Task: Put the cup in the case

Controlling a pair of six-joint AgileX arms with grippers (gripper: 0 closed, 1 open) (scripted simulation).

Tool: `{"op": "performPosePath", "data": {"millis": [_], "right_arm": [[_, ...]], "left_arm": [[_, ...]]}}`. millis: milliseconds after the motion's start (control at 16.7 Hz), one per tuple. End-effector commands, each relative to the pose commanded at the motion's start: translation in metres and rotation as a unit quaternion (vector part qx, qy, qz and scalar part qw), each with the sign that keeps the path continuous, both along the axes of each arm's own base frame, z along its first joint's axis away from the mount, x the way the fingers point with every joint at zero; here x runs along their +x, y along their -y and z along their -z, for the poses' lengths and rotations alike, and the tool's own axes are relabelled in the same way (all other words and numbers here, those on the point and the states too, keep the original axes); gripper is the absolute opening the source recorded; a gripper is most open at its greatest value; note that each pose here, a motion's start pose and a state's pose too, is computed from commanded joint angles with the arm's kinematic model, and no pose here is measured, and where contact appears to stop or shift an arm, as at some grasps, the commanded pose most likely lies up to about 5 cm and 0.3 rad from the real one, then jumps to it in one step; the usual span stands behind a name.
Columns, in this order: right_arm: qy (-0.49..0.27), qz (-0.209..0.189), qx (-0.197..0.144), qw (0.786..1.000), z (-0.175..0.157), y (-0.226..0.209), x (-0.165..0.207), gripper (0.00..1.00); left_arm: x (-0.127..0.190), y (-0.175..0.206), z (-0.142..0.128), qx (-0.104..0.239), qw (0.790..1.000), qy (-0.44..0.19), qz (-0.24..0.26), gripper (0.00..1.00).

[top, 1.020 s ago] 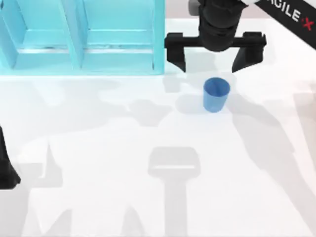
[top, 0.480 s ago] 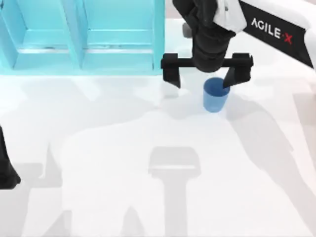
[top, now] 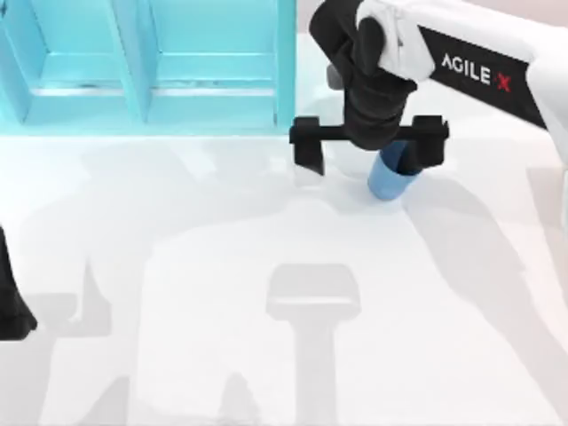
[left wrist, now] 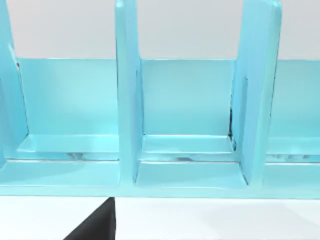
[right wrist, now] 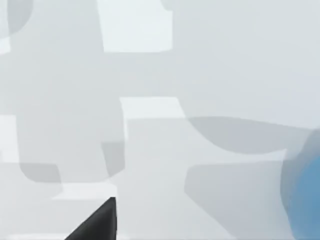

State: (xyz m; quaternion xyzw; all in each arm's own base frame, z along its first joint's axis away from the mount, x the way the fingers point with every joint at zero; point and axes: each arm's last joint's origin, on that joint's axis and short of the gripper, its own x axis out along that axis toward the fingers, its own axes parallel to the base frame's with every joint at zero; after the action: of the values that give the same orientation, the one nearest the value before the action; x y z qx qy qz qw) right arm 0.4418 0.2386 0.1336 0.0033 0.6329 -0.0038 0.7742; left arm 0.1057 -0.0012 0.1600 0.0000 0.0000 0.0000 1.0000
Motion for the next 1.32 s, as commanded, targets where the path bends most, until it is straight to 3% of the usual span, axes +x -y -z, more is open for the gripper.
{"op": "performPosePath", "data": {"millis": [720,1320], "right_arm": [[0.0,0.0,0.0,1.0,0.0,0.0,0.0,0.02],[0.0,-0.001,0.0,1.0,-0.0006,-0.0004,-0.0008,0.0]], "left_arm": [[0.0,0.0,0.0,0.0,1.0,0.0,0.0,1.0],[0.0,0.0,0.0,0.0,1.0,0.0,0.0,1.0]]}}
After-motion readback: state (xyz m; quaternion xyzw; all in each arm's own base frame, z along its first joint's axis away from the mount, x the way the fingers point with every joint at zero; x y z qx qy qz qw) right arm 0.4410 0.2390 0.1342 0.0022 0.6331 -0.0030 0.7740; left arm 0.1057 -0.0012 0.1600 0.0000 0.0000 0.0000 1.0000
